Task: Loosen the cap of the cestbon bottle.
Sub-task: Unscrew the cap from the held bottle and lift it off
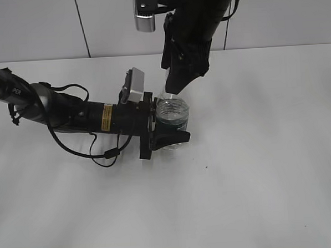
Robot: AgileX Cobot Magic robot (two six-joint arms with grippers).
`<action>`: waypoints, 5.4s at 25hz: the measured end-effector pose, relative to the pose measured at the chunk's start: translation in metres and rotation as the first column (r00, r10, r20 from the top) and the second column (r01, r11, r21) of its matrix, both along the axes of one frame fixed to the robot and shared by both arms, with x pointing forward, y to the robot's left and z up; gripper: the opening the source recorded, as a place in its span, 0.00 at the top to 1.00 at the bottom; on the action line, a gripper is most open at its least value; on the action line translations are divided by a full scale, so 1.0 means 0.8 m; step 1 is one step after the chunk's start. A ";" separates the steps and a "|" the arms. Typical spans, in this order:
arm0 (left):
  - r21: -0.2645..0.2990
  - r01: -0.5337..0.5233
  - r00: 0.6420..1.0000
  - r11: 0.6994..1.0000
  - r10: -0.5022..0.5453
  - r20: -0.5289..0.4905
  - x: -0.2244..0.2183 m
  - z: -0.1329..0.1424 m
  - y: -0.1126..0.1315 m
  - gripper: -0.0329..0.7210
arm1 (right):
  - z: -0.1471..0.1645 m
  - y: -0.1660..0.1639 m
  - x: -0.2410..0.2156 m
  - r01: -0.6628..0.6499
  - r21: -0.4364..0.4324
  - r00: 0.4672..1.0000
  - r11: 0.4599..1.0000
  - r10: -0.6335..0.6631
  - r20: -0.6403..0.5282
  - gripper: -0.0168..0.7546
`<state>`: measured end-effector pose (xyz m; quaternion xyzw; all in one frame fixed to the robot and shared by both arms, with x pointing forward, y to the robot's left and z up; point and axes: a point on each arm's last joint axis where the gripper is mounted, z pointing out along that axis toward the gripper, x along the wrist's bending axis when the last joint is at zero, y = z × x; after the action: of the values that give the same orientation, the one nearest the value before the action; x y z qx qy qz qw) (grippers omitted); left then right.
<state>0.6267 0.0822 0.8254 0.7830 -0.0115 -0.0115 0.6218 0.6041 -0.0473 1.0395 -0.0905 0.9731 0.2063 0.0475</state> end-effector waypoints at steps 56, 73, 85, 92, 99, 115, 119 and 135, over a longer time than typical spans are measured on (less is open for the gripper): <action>-0.011 -0.044 0.999 0.999 0.044 -0.017 0.005 0.000 0.001 0.42 | -0.007 -0.001 0.019 0.931 -0.233 0.183 0.280 -0.912 -0.366 0.44; -0.008 -0.047 0.999 0.999 0.047 -0.017 0.005 0.000 0.001 0.42 | -0.005 0.000 0.019 0.933 -0.226 0.184 0.280 -0.911 -0.369 0.45; -0.007 -0.047 0.999 0.999 0.047 -0.017 0.005 0.000 0.001 0.42 | 0.007 0.001 0.022 0.939 -0.194 0.196 0.284 -0.905 -0.379 0.60; -0.006 -0.048 0.999 0.999 0.048 -0.017 0.005 0.000 0.001 0.42 | 0.007 0.001 0.022 0.939 -0.194 0.196 0.284 -0.905 -0.379 0.44; -0.006 -0.048 0.999 0.999 0.048 -0.016 0.005 0.000 0.001 0.42 | 0.008 0.001 0.022 0.939 -0.192 0.198 0.286 -0.904 -0.378 0.41; -0.006 -0.048 0.999 0.999 0.048 -0.016 0.005 0.000 0.001 0.42 | 0.007 0.001 0.023 0.934 -0.187 0.219 0.304 -0.902 -0.372 0.40; -0.006 -0.048 0.999 0.999 0.048 -0.016 0.005 0.000 0.001 0.42 | -0.001 0.003 0.024 0.931 -0.200 0.217 0.306 -0.903 -0.371 0.40; -0.003 -0.064 0.998 0.998 0.064 -0.016 0.009 0.000 0.007 0.42 | -0.004 0.003 0.025 0.929 -0.207 0.217 0.307 -0.904 -0.369 0.45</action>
<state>0.6339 0.0882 0.8251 0.7819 0.0183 0.0022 0.6232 0.6237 -0.0448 1.0361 0.5473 0.8158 0.1807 -0.0478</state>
